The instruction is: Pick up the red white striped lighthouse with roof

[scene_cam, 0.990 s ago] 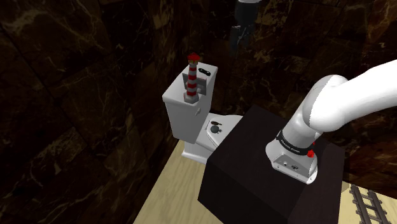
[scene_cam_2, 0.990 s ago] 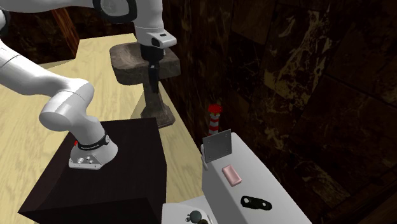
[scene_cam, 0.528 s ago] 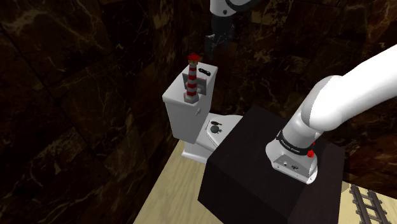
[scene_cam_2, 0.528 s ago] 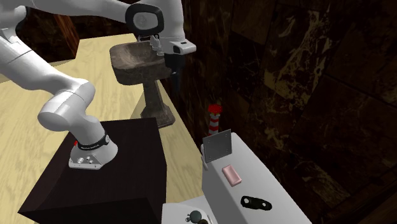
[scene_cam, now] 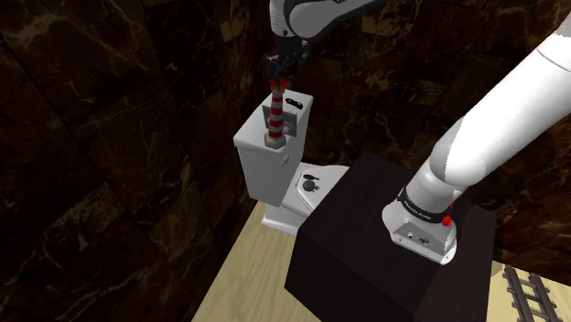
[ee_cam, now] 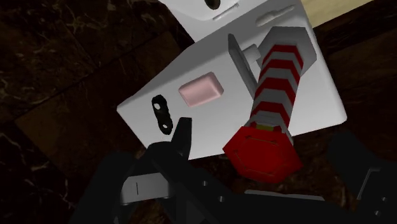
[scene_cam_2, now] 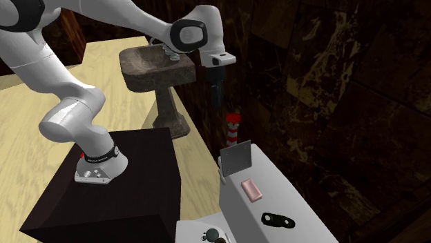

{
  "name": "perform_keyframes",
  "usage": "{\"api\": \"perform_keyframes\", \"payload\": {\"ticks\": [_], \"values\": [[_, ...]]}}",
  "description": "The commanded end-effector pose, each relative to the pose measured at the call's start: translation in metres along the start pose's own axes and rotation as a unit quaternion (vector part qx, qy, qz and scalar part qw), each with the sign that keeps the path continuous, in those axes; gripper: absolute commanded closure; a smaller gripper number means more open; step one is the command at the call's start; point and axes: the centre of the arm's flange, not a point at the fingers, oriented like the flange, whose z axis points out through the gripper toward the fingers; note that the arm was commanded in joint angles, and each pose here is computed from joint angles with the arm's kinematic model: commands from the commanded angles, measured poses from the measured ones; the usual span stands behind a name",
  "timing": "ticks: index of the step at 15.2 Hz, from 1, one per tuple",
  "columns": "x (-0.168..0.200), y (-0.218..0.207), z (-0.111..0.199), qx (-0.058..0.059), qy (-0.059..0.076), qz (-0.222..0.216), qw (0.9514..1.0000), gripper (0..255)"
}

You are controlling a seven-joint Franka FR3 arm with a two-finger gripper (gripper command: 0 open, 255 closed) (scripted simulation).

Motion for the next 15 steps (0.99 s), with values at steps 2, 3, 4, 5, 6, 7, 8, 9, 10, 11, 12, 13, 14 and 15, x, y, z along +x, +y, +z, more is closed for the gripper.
{"api": "perform_keyframes", "payload": {"ticks": [2, 3, 4, 5, 6, 7, 8, 9, 10, 11, 12, 13, 14, 15], "values": [[0.032, -0.011, 0.017, -0.024, 0.020, 0.033, 0.9990, 0], [0.042, -0.014, 0.022, -0.032, 0.026, 0.043, 0.9982, 0], [0.042, -0.014, 0.022, -0.033, 0.026, 0.044, 0.9982, 0], [0.041, -0.015, 0.027, -0.033, 0.026, 0.044, 0.9982, 0], [0.040, -0.017, 0.032, -0.033, 0.026, 0.044, 0.9982, 0], [0.039, -0.018, 0.037, -0.033, 0.026, 0.044, 0.9982, 0], [0.038, -0.019, 0.042, -0.033, 0.026, 0.044, 0.9982, 0], [0.038, -0.021, 0.047, -0.033, 0.026, 0.044, 0.9982, 0], [0.037, -0.022, 0.052, -0.033, 0.026, 0.044, 0.9982, 0], [0.035, -0.024, 0.060, -0.033, 0.026, 0.044, 0.9982, 0], [0.035, -0.024, 0.060, -0.033, 0.026, 0.044, 0.9982, 0], [0.035, -0.024, 0.060, -0.033, 0.026, 0.044, 0.9982, 0], [0.035, -0.024, 0.060, -0.033, 0.026, 0.044, 0.9982, 255], [0.035, -0.024, 0.060, -0.033, 0.026, 0.043, 0.9982, 255]]}}
